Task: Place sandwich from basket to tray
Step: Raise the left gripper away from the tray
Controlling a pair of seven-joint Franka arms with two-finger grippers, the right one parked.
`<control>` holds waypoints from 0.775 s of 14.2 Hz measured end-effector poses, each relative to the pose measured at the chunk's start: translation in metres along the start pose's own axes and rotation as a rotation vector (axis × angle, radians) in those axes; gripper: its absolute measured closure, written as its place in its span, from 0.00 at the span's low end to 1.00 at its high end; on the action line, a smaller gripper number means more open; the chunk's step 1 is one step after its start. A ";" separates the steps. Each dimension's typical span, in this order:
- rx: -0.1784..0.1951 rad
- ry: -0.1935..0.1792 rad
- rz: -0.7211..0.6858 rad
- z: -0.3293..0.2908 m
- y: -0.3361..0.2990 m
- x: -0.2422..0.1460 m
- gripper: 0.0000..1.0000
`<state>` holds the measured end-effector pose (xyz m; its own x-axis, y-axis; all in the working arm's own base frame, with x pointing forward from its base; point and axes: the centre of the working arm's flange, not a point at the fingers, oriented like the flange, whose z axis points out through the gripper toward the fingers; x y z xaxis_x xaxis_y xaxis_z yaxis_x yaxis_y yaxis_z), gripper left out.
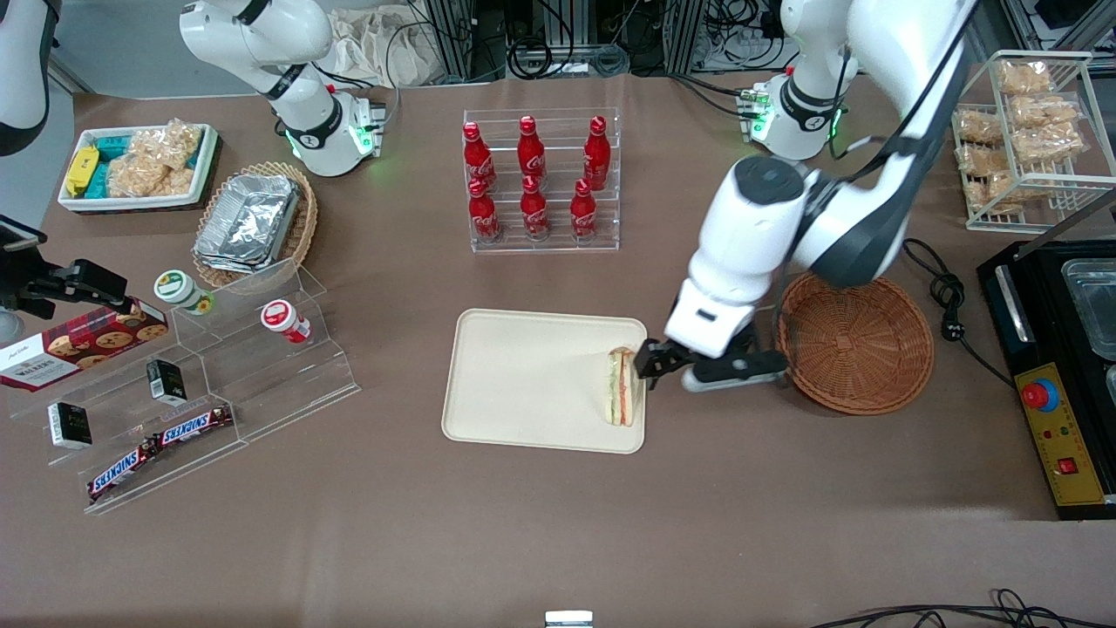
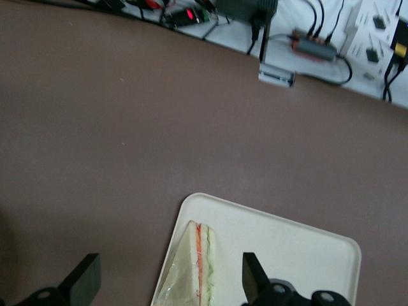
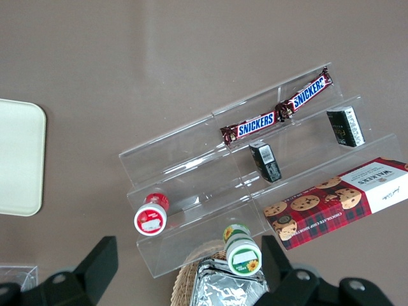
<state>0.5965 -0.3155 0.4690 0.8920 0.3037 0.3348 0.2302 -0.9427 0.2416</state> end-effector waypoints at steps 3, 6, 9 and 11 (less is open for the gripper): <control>0.024 0.026 -0.089 -0.043 -0.031 0.033 0.00; 0.076 -0.053 -0.088 -0.076 -0.059 0.045 0.00; 0.126 -0.211 -0.007 -0.128 -0.119 0.073 0.00; 0.158 -0.321 0.081 -0.166 -0.168 0.087 0.00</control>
<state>0.5709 -0.1080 0.6085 0.9808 0.1915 0.0379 0.1884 -0.9793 0.0744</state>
